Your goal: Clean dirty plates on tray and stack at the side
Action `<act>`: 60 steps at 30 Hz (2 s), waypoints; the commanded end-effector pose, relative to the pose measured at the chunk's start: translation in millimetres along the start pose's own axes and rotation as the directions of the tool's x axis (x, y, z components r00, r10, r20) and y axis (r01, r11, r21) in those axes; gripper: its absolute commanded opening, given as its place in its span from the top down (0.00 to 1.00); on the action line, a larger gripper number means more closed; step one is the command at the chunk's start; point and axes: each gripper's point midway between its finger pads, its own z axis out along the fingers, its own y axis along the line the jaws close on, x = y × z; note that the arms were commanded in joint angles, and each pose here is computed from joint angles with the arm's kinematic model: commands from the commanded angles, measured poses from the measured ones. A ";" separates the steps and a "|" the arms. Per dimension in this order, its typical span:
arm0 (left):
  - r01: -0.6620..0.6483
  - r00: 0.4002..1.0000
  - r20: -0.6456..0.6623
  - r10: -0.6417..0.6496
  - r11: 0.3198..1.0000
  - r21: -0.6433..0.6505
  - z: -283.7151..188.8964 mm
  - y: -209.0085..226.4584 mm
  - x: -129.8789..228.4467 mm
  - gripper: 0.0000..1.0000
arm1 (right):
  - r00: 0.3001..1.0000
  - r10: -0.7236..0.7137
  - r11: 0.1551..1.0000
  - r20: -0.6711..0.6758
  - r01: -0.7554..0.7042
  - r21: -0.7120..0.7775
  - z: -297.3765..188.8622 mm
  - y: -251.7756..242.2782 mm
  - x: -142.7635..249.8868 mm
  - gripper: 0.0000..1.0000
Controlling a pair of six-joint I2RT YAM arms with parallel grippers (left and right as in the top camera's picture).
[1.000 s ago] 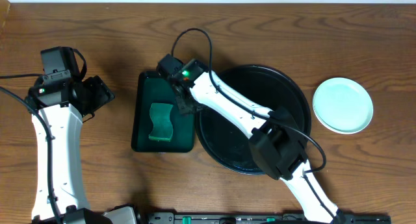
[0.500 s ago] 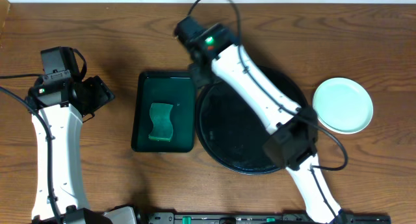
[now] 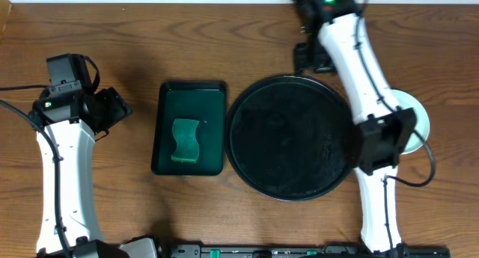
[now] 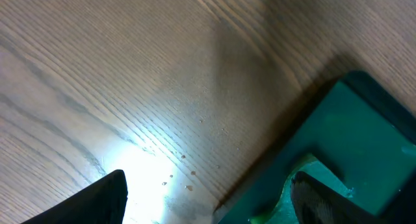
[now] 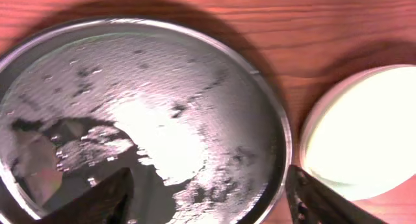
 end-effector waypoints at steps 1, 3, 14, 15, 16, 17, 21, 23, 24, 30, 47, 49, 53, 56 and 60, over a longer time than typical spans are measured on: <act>0.007 1.000 0.019 -0.007 1.000 -0.003 -4.4 1.4 -5.7 0.20 | 0.999 0.032 0.999 0.011 -0.031 -0.022 -5.2 -27.5 -8.7 0.23; 0.007 1.000 0.019 -0.007 1.000 -0.003 -4.4 1.4 -5.7 0.20 | 1.000 0.023 1.000 0.008 -0.023 -0.020 -3.1 -42.9 -11.7 0.01; 0.008 1.000 0.019 -0.008 1.000 -0.003 -4.4 1.4 -5.7 0.20 | 0.995 0.092 0.996 -0.041 -0.093 -0.008 13.6 -123.1 -14.2 0.01; 0.007 1.000 0.019 -0.007 1.000 -0.003 -4.4 1.4 -5.7 0.19 | 0.995 0.092 0.996 -0.042 -0.093 -0.007 14.2 -128.7 -14.2 0.01; 0.007 1.000 0.019 -0.007 1.000 -0.003 -4.4 1.4 -5.7 0.20 | 0.995 0.094 0.996 -0.043 -0.094 -0.007 14.7 -132.7 -14.2 0.01; 0.007 1.000 0.019 -0.007 1.000 -0.003 -4.4 1.4 -5.7 0.19 | 0.994 0.104 0.995 -0.044 -0.104 -0.006 15.3 -138.0 -14.0 0.01; 0.007 1.000 0.019 -0.007 1.000 -0.003 -4.4 1.4 -5.7 0.19 | 0.991 0.127 0.992 -0.047 -0.127 -0.005 16.4 -148.1 -13.5 0.01; 0.008 1.000 0.019 -0.008 1.000 -0.003 -4.4 1.4 -5.7 0.19 | 0.991 0.129 0.992 -0.047 -0.129 -0.005 16.6 -149.1 -13.6 0.01; 0.008 1.000 0.019 -0.008 1.000 -0.003 -4.4 1.4 -5.7 0.19 | 0.991 0.129 0.992 -0.047 -0.129 -0.005 16.6 -149.1 -13.6 0.01; 0.008 1.000 0.019 -0.008 1.000 -0.003 -4.4 1.4 -5.7 0.20 | 0.991 0.129 0.992 -0.047 -0.129 -0.005 16.5 -148.8 -13.6 0.01; 0.007 1.000 0.019 -0.007 1.000 -0.003 -4.4 1.4 -5.7 0.19 | 0.991 0.135 0.991 0.017 -0.135 -0.012 16.7 -148.5 -29.3 0.01; 0.007 1.000 0.019 -0.007 1.000 -0.003 -4.4 1.4 -5.7 0.19 | 0.991 0.135 0.991 0.017 -0.135 -0.012 16.7 -148.5 -29.3 0.01; 0.007 1.000 0.019 -0.007 1.000 -0.003 -4.4 1.4 -5.7 0.19 | 0.991 0.135 0.991 0.017 -0.135 -0.012 16.7 -148.5 -29.3 0.01; 0.008 1.000 0.019 -0.008 1.000 -0.003 -4.4 1.4 -5.7 0.19 | 0.991 0.135 0.991 0.017 -0.135 -0.012 16.7 -148.5 -29.3 0.01; 0.008 1.000 0.019 -0.008 1.000 -0.003 -4.4 1.4 -5.7 0.20 | 0.991 0.136 0.991 0.011 -0.136 -0.012 18.8 -149.1 -29.0 0.01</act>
